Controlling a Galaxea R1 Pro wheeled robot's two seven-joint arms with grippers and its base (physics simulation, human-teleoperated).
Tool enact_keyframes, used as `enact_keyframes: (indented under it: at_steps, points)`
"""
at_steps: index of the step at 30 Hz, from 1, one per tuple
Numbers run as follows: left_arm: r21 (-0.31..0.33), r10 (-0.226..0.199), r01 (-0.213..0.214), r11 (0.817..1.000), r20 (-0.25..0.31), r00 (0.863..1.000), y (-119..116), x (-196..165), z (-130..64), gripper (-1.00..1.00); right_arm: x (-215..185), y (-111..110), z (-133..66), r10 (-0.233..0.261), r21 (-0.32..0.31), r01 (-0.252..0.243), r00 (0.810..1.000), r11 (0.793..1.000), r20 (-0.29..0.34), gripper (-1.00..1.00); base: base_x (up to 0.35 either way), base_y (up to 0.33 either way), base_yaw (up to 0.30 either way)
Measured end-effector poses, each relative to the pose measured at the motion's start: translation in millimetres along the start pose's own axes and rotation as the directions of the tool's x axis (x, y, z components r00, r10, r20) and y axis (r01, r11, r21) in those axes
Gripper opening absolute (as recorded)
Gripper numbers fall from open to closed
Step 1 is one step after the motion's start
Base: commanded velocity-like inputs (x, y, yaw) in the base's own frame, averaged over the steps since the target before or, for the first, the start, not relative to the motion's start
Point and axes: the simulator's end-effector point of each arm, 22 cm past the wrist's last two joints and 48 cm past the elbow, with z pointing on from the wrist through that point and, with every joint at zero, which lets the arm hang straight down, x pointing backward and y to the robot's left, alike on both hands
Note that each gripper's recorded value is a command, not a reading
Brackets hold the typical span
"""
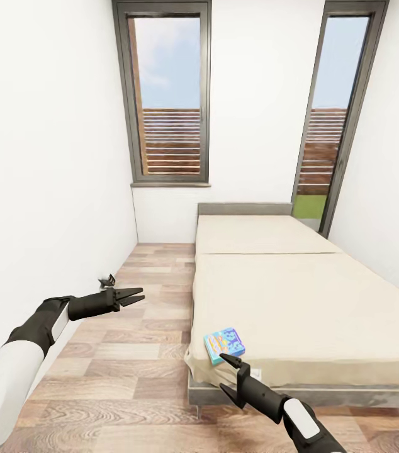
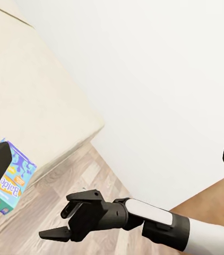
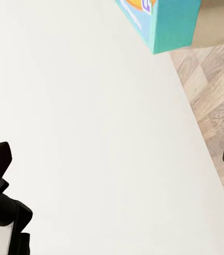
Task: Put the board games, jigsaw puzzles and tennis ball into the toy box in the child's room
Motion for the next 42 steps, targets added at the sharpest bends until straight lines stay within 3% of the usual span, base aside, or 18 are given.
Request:
enact_keyframes:
  at_steps: [4, 25, 42]
  points:
    - [0.001, 0.000, 0.000, 1.000, 0.001, 1.000, -0.1, -0.2, 0.0, 1.00, -0.1, 0.2, 0.1, -0.002, -0.001, 0.002, 1.000, 1.000, 0.001, 1.00, 0.000, 0.000, 0.000]
    - [0.002, -0.001, 0.001, 1.000, 0.000, 1.000, 28.2, 37.3, -4.0, 1.00, -1.2, -46.6, 1.7, -0.007, -0.002, 0.007, 1.000, 1.000, 0.003, 1.00, 0.000, 0.000, 0.000]
    - [0.003, 0.000, 0.000, 1.000, -0.002, 1.000, 27.4, 37.5, -4.3, 1.00, -1.1, -46.0, 1.6, -0.007, -0.004, 0.007, 1.000, 1.000, 0.003, 1.00, 0.048, 0.012, 0.000]
